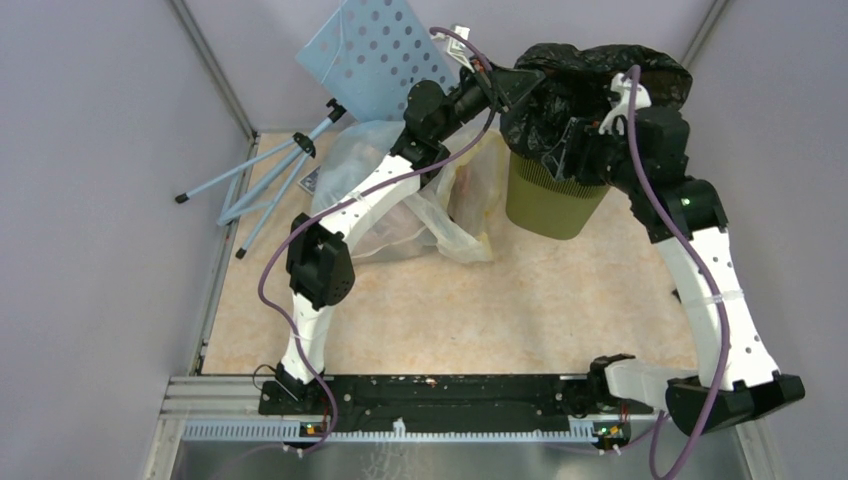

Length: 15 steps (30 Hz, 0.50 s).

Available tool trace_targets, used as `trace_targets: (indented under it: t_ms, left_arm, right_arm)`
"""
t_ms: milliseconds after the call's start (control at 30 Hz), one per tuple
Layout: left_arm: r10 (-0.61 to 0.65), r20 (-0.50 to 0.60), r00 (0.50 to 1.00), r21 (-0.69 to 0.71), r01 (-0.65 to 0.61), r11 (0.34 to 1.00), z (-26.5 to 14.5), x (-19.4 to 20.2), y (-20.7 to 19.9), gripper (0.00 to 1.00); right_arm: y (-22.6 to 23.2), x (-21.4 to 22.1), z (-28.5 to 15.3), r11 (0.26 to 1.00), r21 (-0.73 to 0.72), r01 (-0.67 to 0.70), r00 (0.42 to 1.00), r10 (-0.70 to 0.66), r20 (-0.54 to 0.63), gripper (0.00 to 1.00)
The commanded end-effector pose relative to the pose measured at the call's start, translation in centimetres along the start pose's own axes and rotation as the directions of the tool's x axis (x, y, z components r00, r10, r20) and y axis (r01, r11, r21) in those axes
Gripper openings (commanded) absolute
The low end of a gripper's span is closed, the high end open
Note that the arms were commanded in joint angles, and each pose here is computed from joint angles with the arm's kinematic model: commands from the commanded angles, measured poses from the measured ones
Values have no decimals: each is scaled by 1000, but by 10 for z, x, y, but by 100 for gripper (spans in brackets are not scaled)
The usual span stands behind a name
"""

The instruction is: Put the trash bags into the trash bin

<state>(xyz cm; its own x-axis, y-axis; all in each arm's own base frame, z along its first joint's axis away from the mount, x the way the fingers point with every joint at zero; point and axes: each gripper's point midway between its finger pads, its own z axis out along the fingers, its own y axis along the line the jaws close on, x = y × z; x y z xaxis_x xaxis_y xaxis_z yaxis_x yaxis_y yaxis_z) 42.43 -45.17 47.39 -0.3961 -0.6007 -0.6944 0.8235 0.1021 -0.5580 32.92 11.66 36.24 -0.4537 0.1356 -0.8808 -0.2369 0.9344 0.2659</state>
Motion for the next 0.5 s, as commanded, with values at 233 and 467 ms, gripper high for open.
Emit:
trace_targets:
  t_ms: [233, 467]
  left_arm:
    - [42, 63, 997, 64, -46, 997, 2, -30, -35, 0]
    - [17, 41, 999, 63, -20, 998, 7, -18, -22, 0]
  right_arm:
    - [-57, -31, 47, 933, 354, 69, 995, -90, 44, 32]
    - [-87, -24, 82, 883, 461, 87, 996, -78, -40, 19]
